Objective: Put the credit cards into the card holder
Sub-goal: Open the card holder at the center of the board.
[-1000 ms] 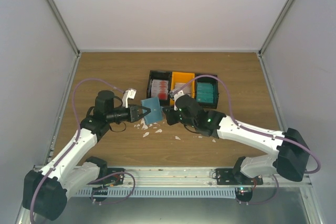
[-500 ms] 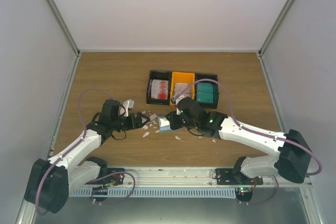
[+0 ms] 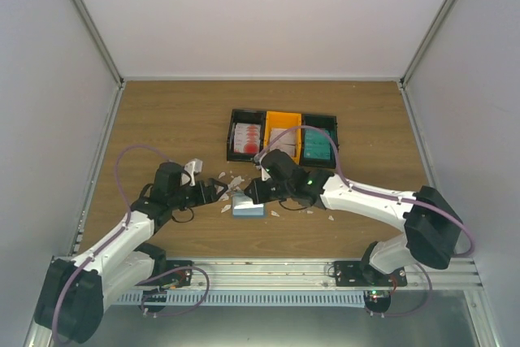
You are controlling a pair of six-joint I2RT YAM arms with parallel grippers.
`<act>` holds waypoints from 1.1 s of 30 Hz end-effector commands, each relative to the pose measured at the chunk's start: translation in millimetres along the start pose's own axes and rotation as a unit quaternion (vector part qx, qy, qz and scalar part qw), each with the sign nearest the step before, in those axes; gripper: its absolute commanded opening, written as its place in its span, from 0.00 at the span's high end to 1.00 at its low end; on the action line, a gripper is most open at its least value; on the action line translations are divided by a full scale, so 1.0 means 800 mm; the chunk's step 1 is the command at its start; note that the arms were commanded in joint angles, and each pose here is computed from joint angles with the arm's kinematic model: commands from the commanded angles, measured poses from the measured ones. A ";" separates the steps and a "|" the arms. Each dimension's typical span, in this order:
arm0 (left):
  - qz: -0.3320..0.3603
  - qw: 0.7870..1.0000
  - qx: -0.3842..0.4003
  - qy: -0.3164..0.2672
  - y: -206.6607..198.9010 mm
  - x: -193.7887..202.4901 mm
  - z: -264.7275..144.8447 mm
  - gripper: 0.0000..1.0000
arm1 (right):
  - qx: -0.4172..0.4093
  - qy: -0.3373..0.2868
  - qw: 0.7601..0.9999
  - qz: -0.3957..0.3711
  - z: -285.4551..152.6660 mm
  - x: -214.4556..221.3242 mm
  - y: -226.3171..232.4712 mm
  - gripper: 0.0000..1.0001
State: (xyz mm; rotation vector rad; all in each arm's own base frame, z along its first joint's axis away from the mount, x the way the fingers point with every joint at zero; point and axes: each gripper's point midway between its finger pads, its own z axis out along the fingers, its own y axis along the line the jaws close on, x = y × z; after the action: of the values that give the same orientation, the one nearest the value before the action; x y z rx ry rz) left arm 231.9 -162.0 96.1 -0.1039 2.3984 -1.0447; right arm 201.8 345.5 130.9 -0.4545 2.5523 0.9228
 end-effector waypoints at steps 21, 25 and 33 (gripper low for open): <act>0.040 0.994 0.089 0.039 -0.039 0.027 0.021 0.35 | 0.124 -0.004 0.983 0.133 0.006 -0.008 -0.153 0.97; 0.049 0.992 0.107 0.049 -0.056 0.030 0.027 0.38 | 0.144 0.000 0.981 0.129 -0.003 0.006 -0.165 0.97; 0.079 0.987 0.140 0.005 -0.101 0.011 0.009 0.46 | 0.094 0.004 0.991 0.095 -0.017 0.013 -0.130 0.98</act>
State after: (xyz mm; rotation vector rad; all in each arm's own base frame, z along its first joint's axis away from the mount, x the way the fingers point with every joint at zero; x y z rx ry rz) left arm 202.4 -216.6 98.5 0.1348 2.3859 -1.2700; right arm 237.8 251.3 60.9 -0.0805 2.7458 0.6816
